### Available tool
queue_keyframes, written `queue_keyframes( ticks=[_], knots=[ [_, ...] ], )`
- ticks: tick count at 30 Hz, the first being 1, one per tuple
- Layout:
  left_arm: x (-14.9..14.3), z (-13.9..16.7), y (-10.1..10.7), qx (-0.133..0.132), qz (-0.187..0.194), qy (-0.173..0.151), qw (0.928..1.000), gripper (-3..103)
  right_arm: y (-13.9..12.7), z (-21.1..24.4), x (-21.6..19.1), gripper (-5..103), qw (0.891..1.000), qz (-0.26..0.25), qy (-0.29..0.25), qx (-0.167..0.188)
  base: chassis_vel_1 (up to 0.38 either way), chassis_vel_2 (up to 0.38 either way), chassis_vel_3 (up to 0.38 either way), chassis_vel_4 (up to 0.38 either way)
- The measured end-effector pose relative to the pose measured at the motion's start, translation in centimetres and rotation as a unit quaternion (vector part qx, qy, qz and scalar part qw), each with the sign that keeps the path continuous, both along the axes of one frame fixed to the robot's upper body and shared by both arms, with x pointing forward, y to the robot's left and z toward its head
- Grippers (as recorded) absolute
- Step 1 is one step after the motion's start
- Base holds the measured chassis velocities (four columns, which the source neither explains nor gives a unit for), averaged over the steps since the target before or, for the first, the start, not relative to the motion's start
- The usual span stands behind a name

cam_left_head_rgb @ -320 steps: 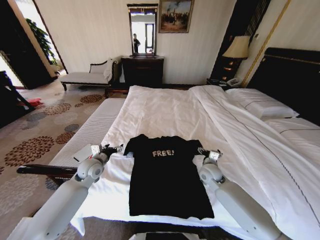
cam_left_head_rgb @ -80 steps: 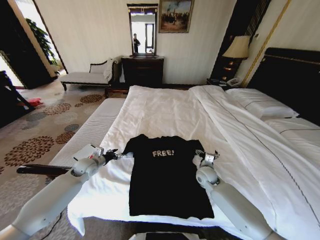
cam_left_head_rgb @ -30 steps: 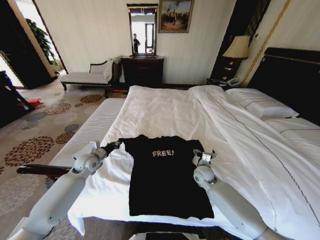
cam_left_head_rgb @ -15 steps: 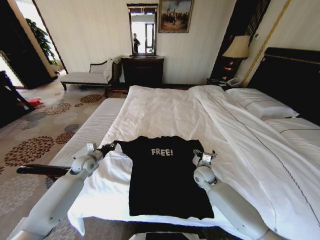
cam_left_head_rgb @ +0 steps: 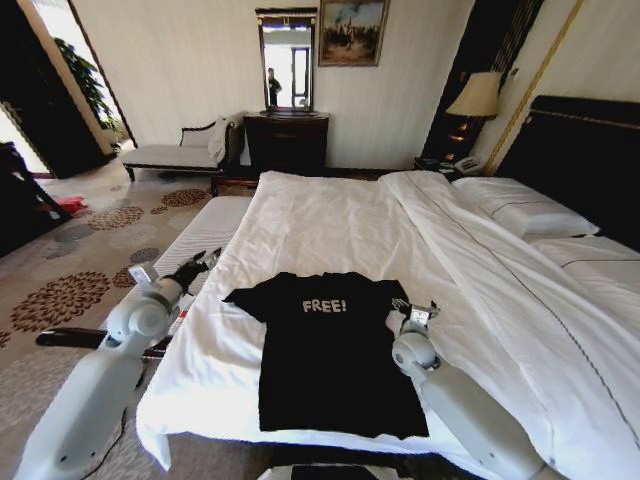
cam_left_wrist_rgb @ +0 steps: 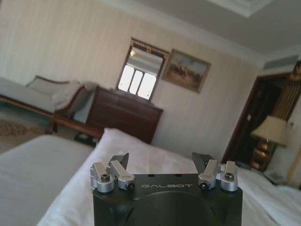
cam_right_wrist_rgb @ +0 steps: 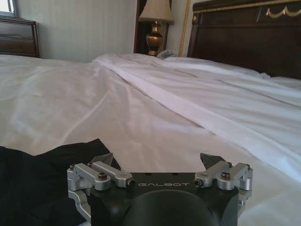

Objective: Fold the clothes on the bed.

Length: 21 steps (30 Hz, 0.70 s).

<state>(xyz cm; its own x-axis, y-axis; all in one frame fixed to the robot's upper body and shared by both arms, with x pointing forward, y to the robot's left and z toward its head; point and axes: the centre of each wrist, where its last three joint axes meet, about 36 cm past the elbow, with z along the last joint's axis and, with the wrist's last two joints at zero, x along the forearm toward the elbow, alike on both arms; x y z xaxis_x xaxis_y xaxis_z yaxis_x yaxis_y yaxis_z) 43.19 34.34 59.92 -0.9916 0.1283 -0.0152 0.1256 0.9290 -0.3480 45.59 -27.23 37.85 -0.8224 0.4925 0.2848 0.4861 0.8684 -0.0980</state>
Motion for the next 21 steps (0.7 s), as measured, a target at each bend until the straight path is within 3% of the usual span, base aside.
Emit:
queue_keyframes(
  ticks=[2, 4, 7, 10, 11, 14, 21],
  knots=[
    [-0.5, 0.7, -0.1, -0.002, 0.009, -0.008, 0.9999, 78, 0.0, 0.1, 0.2, 100, 1.000, -0.002, 0.000, 0.007, 0.000, 0.000, 0.000, 0.000],
    [-2.3, 2.7, -0.7, -0.001, 0.035, -0.036, 0.9987, 88, -0.6, 0.9, 0.9, 100, 0.999, -0.005, -0.002, 0.039, 0.000, 0.000, 0.000, 0.000],
    [-3.2, 3.2, -1.2, 0.002, 0.041, -0.048, 0.9980, 98, -1.3, 1.3, 1.1, 100, 0.998, 0.002, -0.004, 0.063, 0.000, 0.000, 0.000, 0.000],
    [-5.2, 4.4, -1.7, -0.009, 0.042, -0.073, 0.9964, 100, -2.2, 2.5, 1.6, 100, 0.989, 0.045, -0.021, 0.139, 0.000, 0.000, 0.000, 0.000],
    [-5.2, 4.4, -1.7, -0.009, 0.042, -0.073, 0.9964, 100, -2.2, 2.5, 1.6, 100, 0.989, 0.045, -0.021, 0.139, 0.000, 0.000, 0.000, 0.000],
    [-6.9, 6.0, -2.0, -0.052, 0.033, -0.096, 0.9935, 100, -3.3, 3.6, 2.4, 100, 0.970, 0.101, -0.033, 0.220, 0.000, 0.000, 0.000, 0.000],
    [-8.0, 5.9, -2.4, -0.068, 0.035, -0.100, 0.9920, 100, -5.7, 3.2, 5.3, 100, 0.964, 0.102, -0.010, 0.246, 0.000, 0.000, 0.000, 0.000]
  ],
)
